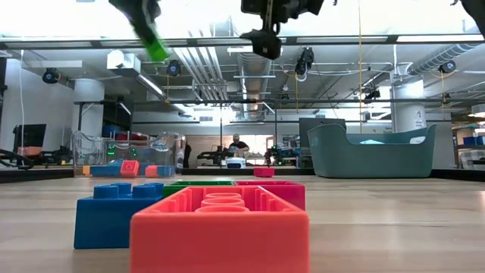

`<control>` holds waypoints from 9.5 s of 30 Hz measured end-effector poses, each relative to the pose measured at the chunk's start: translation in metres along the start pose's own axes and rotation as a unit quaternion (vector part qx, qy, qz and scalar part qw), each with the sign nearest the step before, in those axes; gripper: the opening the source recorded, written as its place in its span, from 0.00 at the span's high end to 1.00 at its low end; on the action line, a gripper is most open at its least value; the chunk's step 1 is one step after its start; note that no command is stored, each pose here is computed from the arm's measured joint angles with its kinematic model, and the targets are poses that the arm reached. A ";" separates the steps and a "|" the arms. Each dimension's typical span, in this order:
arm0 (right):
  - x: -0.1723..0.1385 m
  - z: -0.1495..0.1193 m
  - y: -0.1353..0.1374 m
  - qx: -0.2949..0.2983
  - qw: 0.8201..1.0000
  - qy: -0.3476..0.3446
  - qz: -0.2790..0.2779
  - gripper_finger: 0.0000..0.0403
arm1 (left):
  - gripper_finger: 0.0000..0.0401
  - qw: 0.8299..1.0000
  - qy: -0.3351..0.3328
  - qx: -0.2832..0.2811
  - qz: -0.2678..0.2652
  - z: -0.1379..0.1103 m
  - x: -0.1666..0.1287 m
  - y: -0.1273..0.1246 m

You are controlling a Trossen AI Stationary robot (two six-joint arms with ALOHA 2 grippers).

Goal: Sort blocks by size
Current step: Put the big green game piece into the blue bin, then put the small red game piece into the transparent bin, then remove the big green game piece from transparent bin to blue bin

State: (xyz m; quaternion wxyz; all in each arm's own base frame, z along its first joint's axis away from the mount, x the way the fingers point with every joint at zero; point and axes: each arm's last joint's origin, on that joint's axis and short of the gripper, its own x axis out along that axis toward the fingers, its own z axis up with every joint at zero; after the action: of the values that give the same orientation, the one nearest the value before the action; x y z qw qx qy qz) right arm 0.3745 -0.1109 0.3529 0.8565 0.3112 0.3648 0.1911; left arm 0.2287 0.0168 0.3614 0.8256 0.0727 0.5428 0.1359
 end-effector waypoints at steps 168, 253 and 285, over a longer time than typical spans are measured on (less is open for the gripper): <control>0.066 0.014 0.049 -0.045 0.977 0.123 0.168 0.69 | 0.42 0.908 -0.327 0.124 -0.231 0.069 -0.010 -0.043; 0.012 0.033 -0.040 -0.038 0.998 0.035 -0.045 0.36 | 0.45 0.940 0.263 -0.214 -0.039 -0.072 0.133 0.196; 0.037 0.009 -0.069 0.016 0.996 0.079 -0.046 0.30 | 0.45 0.880 0.397 -0.245 -0.092 -0.125 0.181 0.204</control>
State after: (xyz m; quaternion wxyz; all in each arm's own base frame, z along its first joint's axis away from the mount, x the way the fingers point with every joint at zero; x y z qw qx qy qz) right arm 0.4123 -0.1446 0.2932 0.8279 0.2919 0.4479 0.1697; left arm 0.1527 0.2627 0.2073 0.5411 -0.2427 0.7786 0.2053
